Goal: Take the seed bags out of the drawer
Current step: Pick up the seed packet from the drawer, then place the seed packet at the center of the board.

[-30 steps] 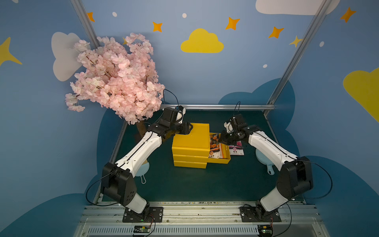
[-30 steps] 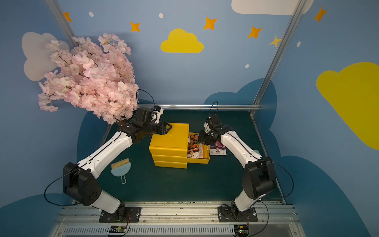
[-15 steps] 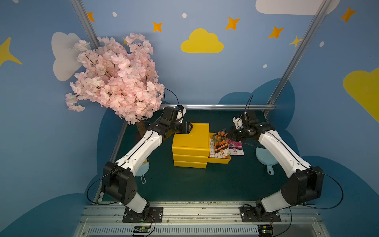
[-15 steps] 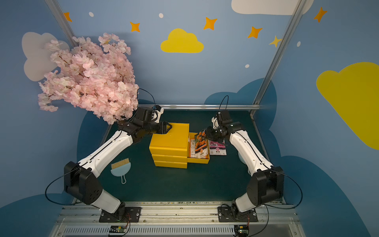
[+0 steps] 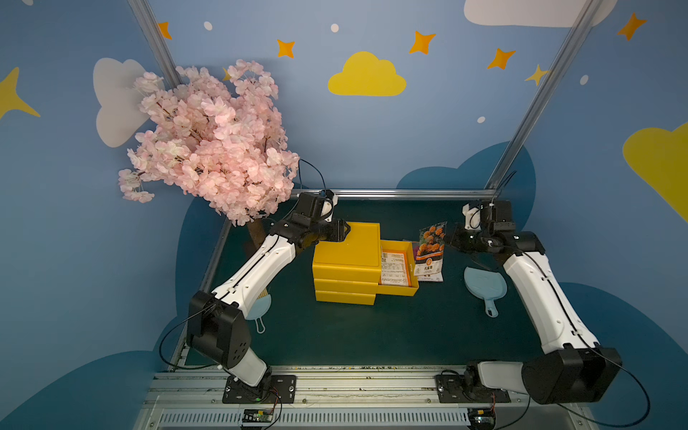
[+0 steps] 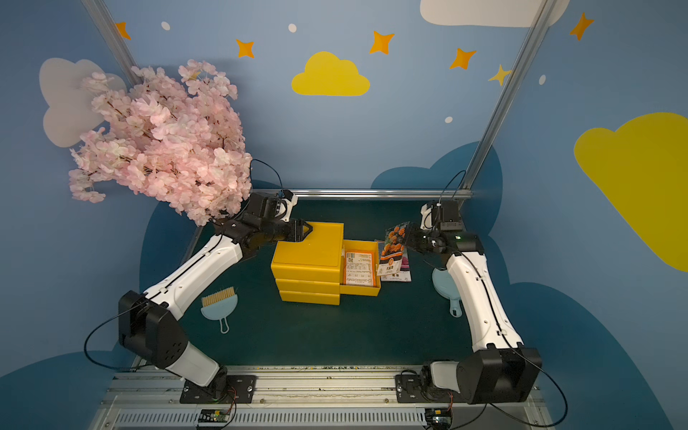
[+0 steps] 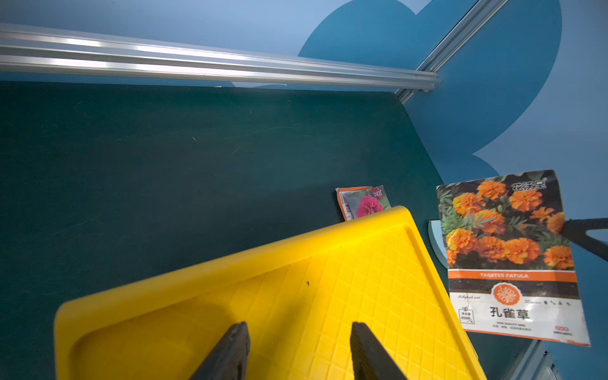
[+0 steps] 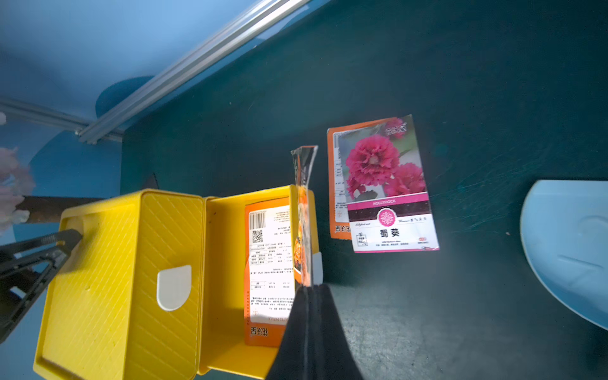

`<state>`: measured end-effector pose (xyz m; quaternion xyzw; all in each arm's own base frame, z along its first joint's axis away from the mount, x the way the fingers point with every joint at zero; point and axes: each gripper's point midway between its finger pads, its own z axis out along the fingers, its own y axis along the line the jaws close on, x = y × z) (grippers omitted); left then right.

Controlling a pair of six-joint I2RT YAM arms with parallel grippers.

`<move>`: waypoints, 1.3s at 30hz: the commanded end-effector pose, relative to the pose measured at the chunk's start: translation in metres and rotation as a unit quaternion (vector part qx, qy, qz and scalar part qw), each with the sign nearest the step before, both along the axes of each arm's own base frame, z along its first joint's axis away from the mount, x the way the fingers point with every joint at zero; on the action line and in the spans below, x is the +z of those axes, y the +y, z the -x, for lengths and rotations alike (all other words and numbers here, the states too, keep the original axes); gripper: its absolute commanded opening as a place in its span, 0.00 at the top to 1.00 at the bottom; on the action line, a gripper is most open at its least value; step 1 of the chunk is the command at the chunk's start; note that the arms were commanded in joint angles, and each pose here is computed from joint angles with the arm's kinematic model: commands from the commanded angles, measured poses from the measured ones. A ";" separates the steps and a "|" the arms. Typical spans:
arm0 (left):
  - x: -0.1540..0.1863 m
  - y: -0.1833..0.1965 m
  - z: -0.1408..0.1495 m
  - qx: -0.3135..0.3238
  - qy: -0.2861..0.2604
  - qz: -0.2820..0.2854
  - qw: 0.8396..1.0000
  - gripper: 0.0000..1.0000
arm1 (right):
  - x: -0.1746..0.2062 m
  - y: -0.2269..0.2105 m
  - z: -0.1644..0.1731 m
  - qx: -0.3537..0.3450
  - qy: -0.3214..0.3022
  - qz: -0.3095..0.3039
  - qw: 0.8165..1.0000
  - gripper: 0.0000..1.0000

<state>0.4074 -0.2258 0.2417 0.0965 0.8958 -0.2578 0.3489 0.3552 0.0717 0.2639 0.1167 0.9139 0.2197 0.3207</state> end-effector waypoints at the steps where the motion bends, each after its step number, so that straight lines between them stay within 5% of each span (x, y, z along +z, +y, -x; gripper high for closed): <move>1: -0.109 0.024 0.050 0.007 0.194 -0.089 0.977 0.45 | 0.013 -0.017 -0.001 -0.012 -0.023 -0.010 1.000 1.00; 6: -0.108 0.024 0.050 0.008 0.193 -0.088 0.977 0.45 | -0.002 -0.038 -0.014 -0.035 -0.009 -0.007 0.999 1.00; 17: -0.104 0.024 0.055 0.006 0.191 -0.084 0.978 0.45 | -0.089 -0.016 -0.042 0.032 0.101 -0.039 0.994 1.00; 26: -0.105 0.022 0.056 0.004 0.193 -0.081 0.978 0.45 | -0.133 -0.022 -0.056 0.047 0.149 0.016 0.988 1.00; 32: -0.107 0.021 0.057 0.001 0.195 -0.082 0.977 0.45 | -0.144 -0.046 -0.053 0.017 0.175 0.109 0.978 1.00; 36: -0.107 0.020 0.058 0.000 0.195 -0.081 0.978 0.45 | -0.140 -0.052 -0.049 0.006 0.180 0.151 0.972 0.73; 39: -0.108 0.020 0.058 -0.001 0.196 -0.080 0.977 0.45 | -0.128 -0.046 -0.047 0.008 0.172 0.174 0.970 0.63</move>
